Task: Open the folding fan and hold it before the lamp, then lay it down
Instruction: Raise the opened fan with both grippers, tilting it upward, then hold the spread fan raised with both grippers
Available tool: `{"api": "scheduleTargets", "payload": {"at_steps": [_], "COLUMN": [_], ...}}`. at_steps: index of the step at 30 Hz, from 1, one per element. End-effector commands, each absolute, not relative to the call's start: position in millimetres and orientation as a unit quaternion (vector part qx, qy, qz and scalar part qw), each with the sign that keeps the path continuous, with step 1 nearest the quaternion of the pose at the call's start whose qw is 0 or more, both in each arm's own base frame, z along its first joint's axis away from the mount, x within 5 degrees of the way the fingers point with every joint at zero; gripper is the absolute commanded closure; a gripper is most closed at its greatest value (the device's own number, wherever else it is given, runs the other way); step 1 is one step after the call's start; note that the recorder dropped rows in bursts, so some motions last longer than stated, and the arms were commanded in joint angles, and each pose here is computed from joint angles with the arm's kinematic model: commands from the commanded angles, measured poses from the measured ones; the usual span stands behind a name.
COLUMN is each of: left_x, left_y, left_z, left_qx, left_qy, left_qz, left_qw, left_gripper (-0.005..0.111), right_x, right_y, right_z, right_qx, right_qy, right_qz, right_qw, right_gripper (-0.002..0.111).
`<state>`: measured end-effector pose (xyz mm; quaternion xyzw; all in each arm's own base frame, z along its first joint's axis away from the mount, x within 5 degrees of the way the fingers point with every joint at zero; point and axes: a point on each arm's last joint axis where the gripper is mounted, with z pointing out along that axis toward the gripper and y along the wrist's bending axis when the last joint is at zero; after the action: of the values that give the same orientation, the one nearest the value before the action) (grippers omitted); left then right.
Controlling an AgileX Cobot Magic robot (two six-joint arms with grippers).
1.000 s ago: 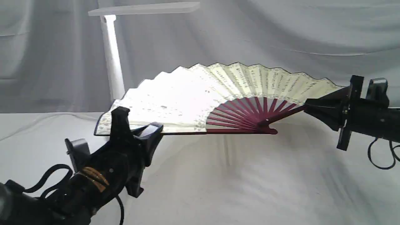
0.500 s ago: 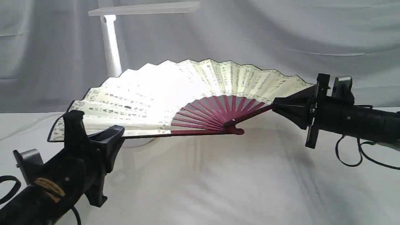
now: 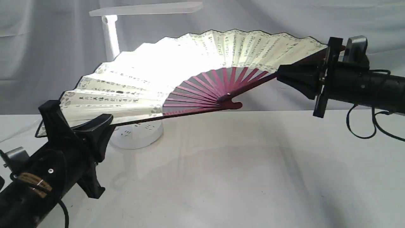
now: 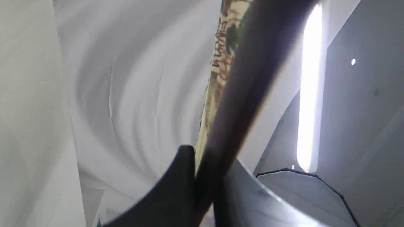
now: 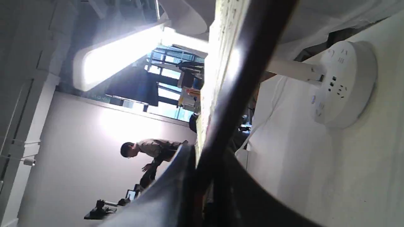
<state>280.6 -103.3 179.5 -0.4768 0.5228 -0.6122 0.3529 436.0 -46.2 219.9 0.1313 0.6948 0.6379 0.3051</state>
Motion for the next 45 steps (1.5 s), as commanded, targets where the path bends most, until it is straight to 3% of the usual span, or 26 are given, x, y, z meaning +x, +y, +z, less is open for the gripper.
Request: {"api": "scheduleTargets", "payload": {"at_steps": [1, 12, 23, 32, 45], "left_x": [285.4, 285.1, 285.1, 286.4, 285.7], "left_y": [-78.5, -81.1, -77.1, -54.1, -53.8], "left_z": [194.4, 194.7, 202.7, 222.1, 224.6], "left_qx": [-0.540, -0.547, -0.558, -0.507, -0.508], "left_qy": [0.395, 0.382, 0.349, 0.372, 0.365], "left_qz": [-0.636, -0.656, -0.668, -0.675, -0.685], "left_qw": [0.385, 0.353, 0.348, 0.386, 0.373], "left_gripper": [0.107, 0.107, 0.107, 0.107, 0.107], "right_x": [435.5, 423.1, 422.2, 422.2, 422.2], "right_y": [-58.3, -54.1, -53.8, -53.8, -53.8], "right_z": [230.5, 273.8, 276.2, 276.2, 276.2], "right_qx": [0.142, 0.113, 0.112, 0.112, 0.112], "right_qy": [0.709, 0.700, 0.700, 0.700, 0.700], "right_qz": [0.602, 0.599, 0.599, 0.599, 0.599], "right_qw": [0.340, 0.372, 0.373, 0.373, 0.373], "right_gripper": [0.108, 0.108, 0.108, 0.108, 0.108]}}
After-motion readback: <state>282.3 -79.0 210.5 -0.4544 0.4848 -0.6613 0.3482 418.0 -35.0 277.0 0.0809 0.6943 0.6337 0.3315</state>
